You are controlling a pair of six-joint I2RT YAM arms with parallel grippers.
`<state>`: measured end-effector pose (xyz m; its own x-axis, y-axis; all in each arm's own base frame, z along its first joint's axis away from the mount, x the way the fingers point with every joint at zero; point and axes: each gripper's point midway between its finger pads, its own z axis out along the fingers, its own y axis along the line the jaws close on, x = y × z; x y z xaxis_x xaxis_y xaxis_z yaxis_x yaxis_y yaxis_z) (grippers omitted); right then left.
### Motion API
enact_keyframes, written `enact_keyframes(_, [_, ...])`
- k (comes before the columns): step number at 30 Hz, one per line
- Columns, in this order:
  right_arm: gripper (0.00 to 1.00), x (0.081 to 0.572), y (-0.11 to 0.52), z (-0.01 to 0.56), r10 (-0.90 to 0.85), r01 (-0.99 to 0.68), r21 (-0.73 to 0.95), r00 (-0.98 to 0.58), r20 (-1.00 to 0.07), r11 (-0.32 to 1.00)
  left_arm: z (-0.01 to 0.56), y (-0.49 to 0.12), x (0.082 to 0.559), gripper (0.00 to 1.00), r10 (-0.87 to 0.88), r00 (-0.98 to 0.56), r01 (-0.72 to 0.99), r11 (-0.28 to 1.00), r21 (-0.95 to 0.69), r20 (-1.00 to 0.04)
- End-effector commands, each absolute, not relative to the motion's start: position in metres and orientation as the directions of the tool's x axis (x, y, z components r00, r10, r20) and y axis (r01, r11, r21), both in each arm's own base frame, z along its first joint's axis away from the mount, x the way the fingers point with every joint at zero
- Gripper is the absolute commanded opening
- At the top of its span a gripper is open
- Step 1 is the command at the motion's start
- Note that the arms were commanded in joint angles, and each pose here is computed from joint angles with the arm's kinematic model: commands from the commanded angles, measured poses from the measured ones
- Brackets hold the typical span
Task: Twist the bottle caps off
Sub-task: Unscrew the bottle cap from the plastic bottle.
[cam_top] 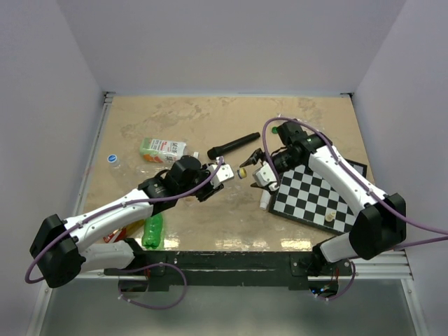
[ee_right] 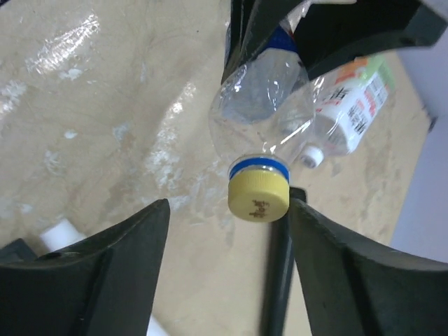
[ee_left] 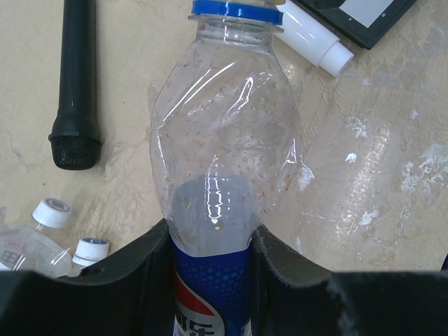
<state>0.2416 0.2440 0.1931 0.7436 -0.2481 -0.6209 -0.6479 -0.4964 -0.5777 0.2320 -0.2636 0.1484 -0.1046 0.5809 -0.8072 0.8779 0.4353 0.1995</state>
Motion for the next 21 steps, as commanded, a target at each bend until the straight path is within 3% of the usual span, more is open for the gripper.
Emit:
enact_keyframes(1, [0.78, 0.246, 0.241, 0.204, -0.358, -0.793, -0.471, 0.599, -0.716, -0.387, 0.160, -0.266, 0.237, 0.00, 0.555, -0.075, 0.871, 0.441, 0.217, -0.828])
enact_keyframes(6, [0.80, 0.259, 0.239, 0.233, -0.455, -0.943, -0.301, 0.332, -0.827, -0.140, 0.159, -0.266, 0.237, 0.00, 0.556, -0.075, 0.871, 0.440, 0.217, -0.828])
enact_keyframes(9, [0.77, 0.252, 0.245, 0.240, -0.435, -0.993, -0.107, 0.116, -0.893, -0.044, 0.160, -0.268, 0.237, 0.00, 0.553, -0.075, 0.874, 0.437, 0.213, -0.830])
enact_keyframes(12, [0.77, 0.245, 0.250, 0.236, -0.416, -0.997, 0.078, -0.071, -0.906, 0.000, 0.159, -0.267, 0.236, 0.00, 0.555, -0.077, 0.873, 0.438, 0.213, -0.828])
enact_keyframes(16, [0.75, 0.242, 0.257, 0.232, -0.394, -0.977, 0.212, -0.203, -0.896, 0.020, 0.159, -0.267, 0.237, 0.00, 0.555, -0.079, 0.872, 0.441, 0.213, -0.828])
enact_keyframes(21, [0.70, 0.247, 0.259, 0.222, -0.414, -0.965, 0.260, -0.250, -0.875, 0.033, 0.159, -0.266, 0.237, 0.00, 0.557, -0.078, 0.871, 0.442, 0.216, -0.827])
